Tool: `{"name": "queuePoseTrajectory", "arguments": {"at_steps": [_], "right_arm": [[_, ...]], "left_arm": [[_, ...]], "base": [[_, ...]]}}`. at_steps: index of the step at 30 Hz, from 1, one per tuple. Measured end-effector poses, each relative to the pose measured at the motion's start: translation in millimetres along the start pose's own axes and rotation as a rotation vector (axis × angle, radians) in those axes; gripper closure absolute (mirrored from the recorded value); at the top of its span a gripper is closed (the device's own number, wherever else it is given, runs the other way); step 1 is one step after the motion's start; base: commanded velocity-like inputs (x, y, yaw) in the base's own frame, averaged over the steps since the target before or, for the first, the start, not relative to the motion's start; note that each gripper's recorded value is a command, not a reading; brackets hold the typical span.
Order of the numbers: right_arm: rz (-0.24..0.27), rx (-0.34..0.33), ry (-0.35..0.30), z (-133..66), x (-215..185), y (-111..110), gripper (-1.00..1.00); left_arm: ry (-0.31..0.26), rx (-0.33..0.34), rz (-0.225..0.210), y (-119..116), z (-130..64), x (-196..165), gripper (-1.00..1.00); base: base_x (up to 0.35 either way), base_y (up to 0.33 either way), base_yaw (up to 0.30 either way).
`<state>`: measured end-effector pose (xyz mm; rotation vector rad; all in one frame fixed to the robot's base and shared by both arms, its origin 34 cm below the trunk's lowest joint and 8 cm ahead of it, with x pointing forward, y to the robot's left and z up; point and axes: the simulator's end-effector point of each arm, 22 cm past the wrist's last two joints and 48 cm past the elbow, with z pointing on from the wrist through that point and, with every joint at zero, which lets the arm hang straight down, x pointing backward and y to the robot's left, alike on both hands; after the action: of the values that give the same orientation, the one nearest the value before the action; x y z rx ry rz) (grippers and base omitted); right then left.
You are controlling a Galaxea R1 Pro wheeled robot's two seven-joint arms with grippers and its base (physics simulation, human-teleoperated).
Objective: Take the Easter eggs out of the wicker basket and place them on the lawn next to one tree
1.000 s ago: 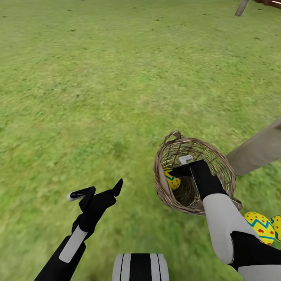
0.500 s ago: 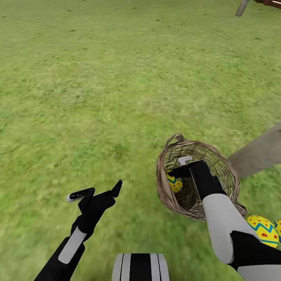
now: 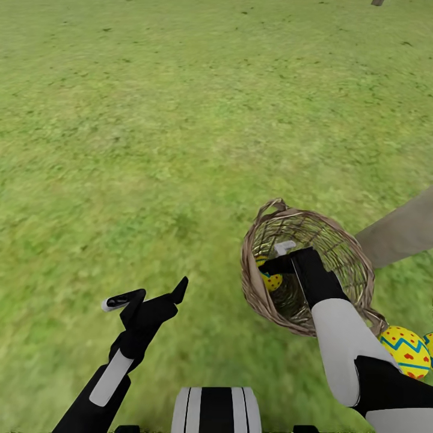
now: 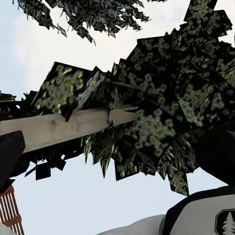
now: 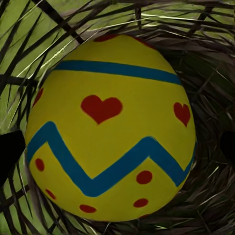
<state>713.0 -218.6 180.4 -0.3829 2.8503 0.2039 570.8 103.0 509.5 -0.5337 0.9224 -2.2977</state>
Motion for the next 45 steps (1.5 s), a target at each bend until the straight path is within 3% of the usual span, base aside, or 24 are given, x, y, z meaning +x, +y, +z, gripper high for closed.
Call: {"name": "queuePoseTrajectory", "arguments": {"at_steps": [8, 11, 24, 37, 45], "right_arm": [[0.008, -0.003, 0.015, 6.4, 6, 0, -1.00], [-0.005, 0.000, 0.017, 6.8, 6, 0, -1.00], [-0.007, 0.001, 0.021, 7.1, 8, -3, -1.00], [-0.004, -0.006, 0.037, 10.2, 14, 1, -1.00], [-0.002, -0.024, 0.069, 21.4, 28, 9, -1.00]], "left_arm": [[0.004, -0.014, 0.000, 4, -3.2, -3, -1.00], [-0.001, -0.069, -0.009, 10, -17.0, -6, -1.00], [-0.019, -0.082, 0.130, -16, -49.4, -34, -1.00], [-0.005, -0.105, 0.218, -43, -68.6, -66, -1.00], [-0.011, -0.114, 0.214, -39, -72.9, -68, -1.00]], "base": [[0.000, 0.000, 0.000], [0.000, 0.000, 0.000], [0.000, 0.000, 0.000], [0.000, 0.000, 0.000], [0.000, 0.000, 0.000]]}}
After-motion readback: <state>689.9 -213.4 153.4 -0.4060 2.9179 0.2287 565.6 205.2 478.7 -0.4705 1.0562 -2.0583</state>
